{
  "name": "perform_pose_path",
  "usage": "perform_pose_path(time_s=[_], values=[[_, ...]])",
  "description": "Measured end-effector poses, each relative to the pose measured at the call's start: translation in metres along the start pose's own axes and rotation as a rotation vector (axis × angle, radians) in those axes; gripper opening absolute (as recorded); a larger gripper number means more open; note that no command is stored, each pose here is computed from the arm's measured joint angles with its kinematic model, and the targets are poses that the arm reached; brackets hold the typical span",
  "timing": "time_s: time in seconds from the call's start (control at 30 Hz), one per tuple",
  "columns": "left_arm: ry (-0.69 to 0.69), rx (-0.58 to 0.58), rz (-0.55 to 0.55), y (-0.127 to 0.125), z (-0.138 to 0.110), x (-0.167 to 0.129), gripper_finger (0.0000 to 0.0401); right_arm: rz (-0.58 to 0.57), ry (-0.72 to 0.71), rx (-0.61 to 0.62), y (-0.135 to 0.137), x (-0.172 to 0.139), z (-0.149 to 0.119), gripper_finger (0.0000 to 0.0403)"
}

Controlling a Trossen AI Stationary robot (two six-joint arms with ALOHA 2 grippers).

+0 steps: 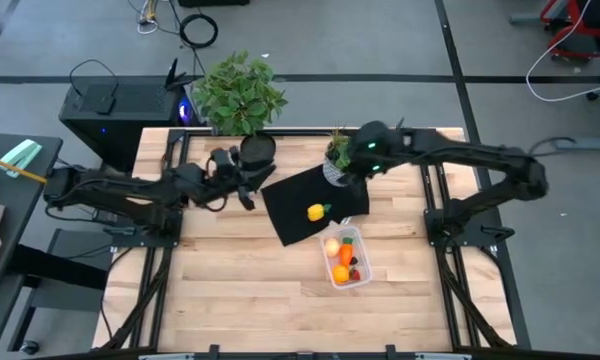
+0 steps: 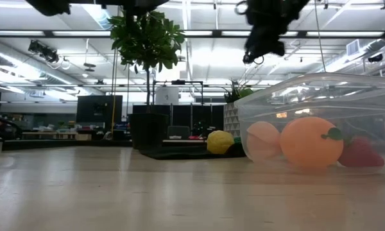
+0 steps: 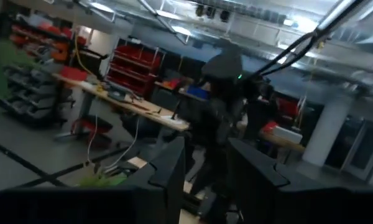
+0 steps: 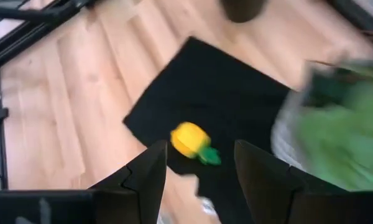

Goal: Pick and placing Produce into tupperware
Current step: Put the pineapple into the transparent bin

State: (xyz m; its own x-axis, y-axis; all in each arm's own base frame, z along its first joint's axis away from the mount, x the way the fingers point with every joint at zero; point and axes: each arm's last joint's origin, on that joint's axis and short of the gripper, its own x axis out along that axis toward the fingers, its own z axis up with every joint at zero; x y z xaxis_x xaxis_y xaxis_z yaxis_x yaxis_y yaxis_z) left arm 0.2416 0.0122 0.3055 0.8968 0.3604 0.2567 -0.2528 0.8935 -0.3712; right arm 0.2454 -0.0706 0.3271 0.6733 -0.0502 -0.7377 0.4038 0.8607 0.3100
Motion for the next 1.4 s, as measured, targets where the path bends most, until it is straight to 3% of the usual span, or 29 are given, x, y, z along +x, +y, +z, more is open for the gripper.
perform_pose_path(time_s=[0.2,0.47,0.83,0.93,1.13,1.4], values=[[0.067,0.056,0.03,0.003,0.015,-0.019,0.0125,0.089,0.03,-0.055,0.018,0.058,0.008,0.0195],[0.115,0.118,0.048,0.007,0.03,-0.039,0.0125,0.123,0.152,-0.133,0.029,0.109,-0.004,0.0206],[0.173,0.143,0.073,0.011,0.03,-0.046,0.0123,0.053,0.147,-0.367,0.034,0.138,0.016,0.0265],[0.181,0.147,0.075,0.011,0.029,-0.046,0.0122,0.019,0.206,-0.411,0.033,0.148,0.019,0.0282],[0.182,0.147,0.075,0.011,0.029,-0.046,0.0125,0.006,0.373,-0.431,0.029,0.17,0.011,0.0304],[0.194,0.153,0.078,0.012,0.028,-0.047,0.0119,0.007,0.452,-0.455,0.029,0.184,0.0,0.0334]])
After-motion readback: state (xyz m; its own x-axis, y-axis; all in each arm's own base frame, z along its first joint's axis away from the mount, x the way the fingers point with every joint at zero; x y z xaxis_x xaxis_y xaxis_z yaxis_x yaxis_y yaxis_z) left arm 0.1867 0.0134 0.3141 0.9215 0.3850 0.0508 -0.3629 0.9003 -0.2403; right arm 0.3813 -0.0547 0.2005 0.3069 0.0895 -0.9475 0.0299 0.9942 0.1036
